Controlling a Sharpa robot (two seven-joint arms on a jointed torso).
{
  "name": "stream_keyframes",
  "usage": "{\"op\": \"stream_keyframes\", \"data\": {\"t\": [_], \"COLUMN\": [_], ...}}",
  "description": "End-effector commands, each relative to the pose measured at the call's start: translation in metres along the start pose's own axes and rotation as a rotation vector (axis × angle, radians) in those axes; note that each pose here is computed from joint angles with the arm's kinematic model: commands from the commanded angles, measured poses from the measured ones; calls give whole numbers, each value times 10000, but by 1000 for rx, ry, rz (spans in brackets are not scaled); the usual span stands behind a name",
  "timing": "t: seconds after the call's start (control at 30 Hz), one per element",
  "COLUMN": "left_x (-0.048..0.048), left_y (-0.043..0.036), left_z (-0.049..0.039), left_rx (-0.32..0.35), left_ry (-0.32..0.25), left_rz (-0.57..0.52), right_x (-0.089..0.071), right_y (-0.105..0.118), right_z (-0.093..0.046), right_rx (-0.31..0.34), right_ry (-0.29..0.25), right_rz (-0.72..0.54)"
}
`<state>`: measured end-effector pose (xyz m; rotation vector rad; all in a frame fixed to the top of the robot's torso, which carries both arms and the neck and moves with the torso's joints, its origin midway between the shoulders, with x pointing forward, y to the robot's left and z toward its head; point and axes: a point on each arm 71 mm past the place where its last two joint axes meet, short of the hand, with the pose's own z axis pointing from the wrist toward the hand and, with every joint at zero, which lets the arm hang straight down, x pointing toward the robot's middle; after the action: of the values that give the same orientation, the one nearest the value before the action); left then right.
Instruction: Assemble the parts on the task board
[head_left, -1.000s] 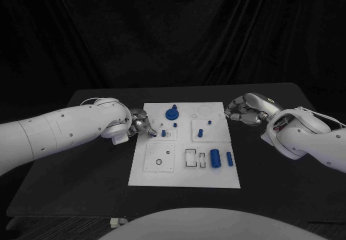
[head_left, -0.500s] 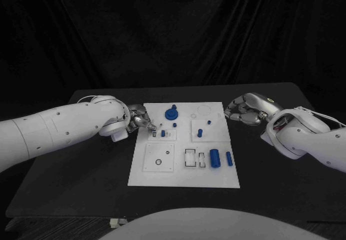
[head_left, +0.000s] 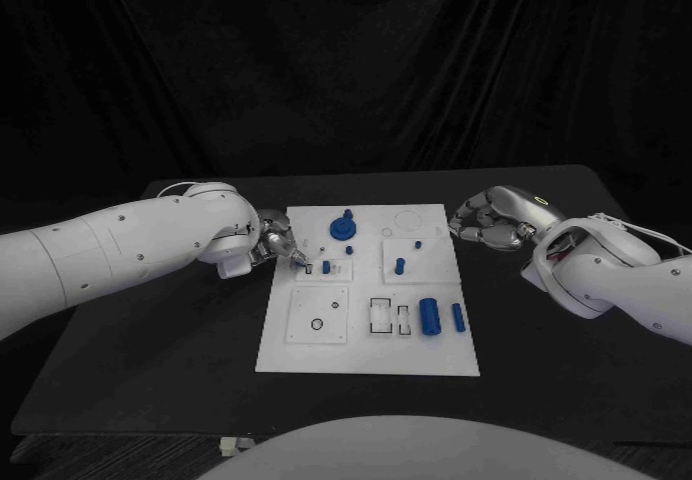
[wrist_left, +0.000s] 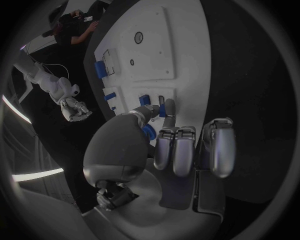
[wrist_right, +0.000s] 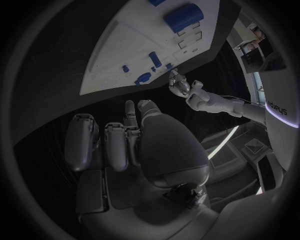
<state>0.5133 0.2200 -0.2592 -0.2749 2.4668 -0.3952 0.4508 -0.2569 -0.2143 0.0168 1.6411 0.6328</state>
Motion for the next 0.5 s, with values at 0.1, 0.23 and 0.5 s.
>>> {"op": "stream_keyframes", "data": {"t": [0.1, 0.23, 0.5], "left_x": [26, 13, -5], "left_y": [12, -3, -49], "left_z": [9, 20, 34], "left_rx": [-51, -43, -9], "left_ry": [77, 71, 46], "left_rz": [39, 36, 25], "right_x": [16, 20, 26], "right_y": [-15, -16, -18], "right_z": [-3, -4, -6], "right_rx": [19, 20, 21], "right_ry": [7, 8, 9], "right_rz": [-1, 0, 0]}}
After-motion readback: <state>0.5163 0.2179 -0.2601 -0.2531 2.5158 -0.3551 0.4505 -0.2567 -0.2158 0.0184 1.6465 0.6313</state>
